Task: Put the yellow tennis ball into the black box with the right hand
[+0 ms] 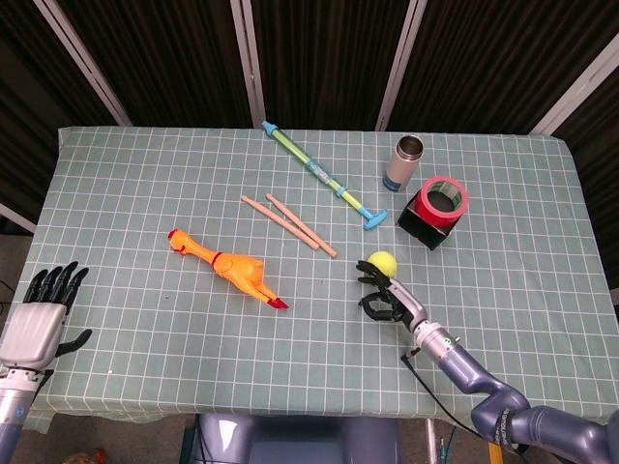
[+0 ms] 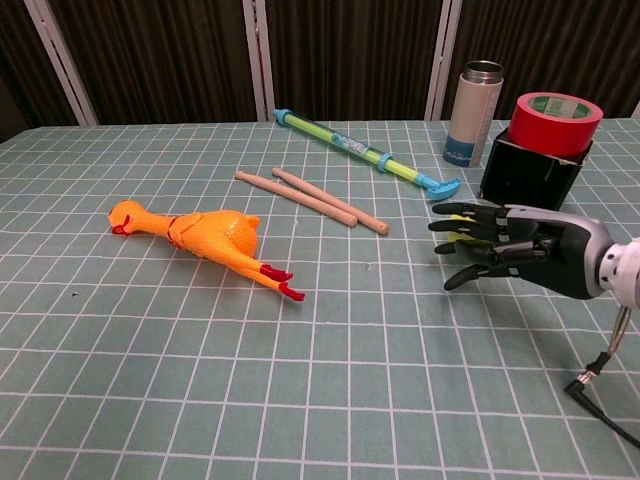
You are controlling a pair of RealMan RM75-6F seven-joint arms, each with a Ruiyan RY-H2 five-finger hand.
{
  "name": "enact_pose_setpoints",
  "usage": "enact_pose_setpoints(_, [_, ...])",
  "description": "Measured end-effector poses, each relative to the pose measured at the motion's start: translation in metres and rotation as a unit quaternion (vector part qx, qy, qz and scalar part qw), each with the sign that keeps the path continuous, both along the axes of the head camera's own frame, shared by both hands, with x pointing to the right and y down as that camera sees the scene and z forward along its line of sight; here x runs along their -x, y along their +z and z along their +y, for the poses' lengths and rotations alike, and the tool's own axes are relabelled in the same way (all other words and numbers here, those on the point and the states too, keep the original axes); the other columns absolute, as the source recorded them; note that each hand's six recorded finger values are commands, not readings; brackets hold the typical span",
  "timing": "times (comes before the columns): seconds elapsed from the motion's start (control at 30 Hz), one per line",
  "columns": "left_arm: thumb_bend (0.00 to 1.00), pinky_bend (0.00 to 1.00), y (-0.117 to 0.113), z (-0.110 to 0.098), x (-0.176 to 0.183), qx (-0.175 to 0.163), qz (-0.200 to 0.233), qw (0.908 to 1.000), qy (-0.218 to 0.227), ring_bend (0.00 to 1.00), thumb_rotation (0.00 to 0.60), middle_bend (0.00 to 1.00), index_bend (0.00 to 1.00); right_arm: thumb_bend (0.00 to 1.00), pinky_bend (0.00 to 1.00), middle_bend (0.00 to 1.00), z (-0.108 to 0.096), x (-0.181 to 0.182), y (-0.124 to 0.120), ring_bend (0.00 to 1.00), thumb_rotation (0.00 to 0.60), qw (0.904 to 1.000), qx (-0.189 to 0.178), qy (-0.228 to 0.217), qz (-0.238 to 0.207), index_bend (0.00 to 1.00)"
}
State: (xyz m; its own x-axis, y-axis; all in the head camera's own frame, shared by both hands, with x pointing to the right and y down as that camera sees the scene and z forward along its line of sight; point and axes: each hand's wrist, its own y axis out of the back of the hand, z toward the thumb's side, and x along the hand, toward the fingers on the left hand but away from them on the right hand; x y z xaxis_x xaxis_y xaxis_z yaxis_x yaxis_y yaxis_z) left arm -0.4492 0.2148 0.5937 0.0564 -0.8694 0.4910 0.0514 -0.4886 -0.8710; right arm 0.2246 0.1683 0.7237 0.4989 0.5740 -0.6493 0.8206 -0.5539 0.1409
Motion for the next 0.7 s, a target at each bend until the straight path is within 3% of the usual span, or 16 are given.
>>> enact_pose_setpoints(0.7, [0.18, 0.00, 0.014, -0.006, -0.005, 0.010, -0.020, 0.9997, 0.001, 0.00, 0.600, 0.00, 0.00, 0.59, 0.31, 0.06, -0.036, -0.047, 0.003, 0.11, 0.600, 0.9992, -0.015, 0.007, 0.037, 0.00])
